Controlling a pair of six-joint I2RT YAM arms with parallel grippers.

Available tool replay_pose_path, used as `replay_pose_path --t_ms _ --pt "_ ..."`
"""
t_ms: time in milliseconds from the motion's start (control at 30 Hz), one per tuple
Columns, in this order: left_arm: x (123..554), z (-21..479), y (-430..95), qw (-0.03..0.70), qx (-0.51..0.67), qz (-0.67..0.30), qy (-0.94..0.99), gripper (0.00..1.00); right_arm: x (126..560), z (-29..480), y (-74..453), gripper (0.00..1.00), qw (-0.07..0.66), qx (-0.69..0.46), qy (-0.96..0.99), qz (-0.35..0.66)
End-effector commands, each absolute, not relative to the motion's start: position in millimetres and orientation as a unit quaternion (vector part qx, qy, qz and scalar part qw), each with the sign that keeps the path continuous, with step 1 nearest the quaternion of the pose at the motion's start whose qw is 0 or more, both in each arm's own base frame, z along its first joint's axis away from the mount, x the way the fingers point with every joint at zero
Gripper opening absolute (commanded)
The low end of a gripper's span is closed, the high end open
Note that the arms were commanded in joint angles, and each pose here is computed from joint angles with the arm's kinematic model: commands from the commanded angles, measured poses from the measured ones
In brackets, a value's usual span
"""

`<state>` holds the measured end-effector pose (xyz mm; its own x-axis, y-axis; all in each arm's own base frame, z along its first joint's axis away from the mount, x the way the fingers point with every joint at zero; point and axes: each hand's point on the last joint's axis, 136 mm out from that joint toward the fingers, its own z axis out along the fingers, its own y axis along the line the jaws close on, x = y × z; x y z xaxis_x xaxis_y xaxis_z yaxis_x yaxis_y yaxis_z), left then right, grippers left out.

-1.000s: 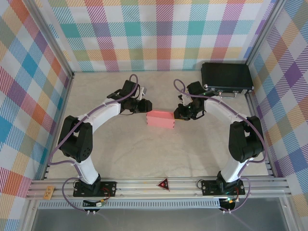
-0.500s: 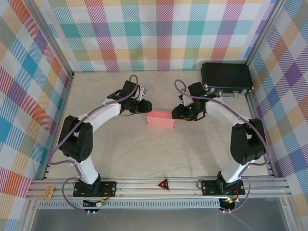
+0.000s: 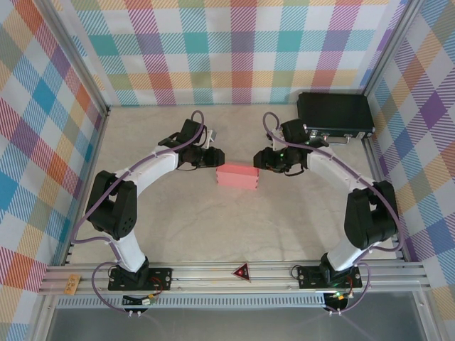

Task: Fold the paper box

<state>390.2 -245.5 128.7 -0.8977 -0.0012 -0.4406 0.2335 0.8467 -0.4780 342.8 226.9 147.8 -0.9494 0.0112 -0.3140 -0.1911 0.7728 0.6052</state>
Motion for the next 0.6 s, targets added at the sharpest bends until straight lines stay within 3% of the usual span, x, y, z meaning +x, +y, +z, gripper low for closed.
replay_pose_path --t_ms 0,567 --pt "377.2 104.8 -230.7 0.189 0.06 -0.241 0.95 0.4 352.7 141.7 229.2 0.39 0.147 -0.022 0.933 0.329" --pt "365.6 85.4 -220.4 0.202 0.064 -0.229 0.95 0.44 326.8 92.6 215.8 0.39 0.088 -0.01 0.952 0.294"
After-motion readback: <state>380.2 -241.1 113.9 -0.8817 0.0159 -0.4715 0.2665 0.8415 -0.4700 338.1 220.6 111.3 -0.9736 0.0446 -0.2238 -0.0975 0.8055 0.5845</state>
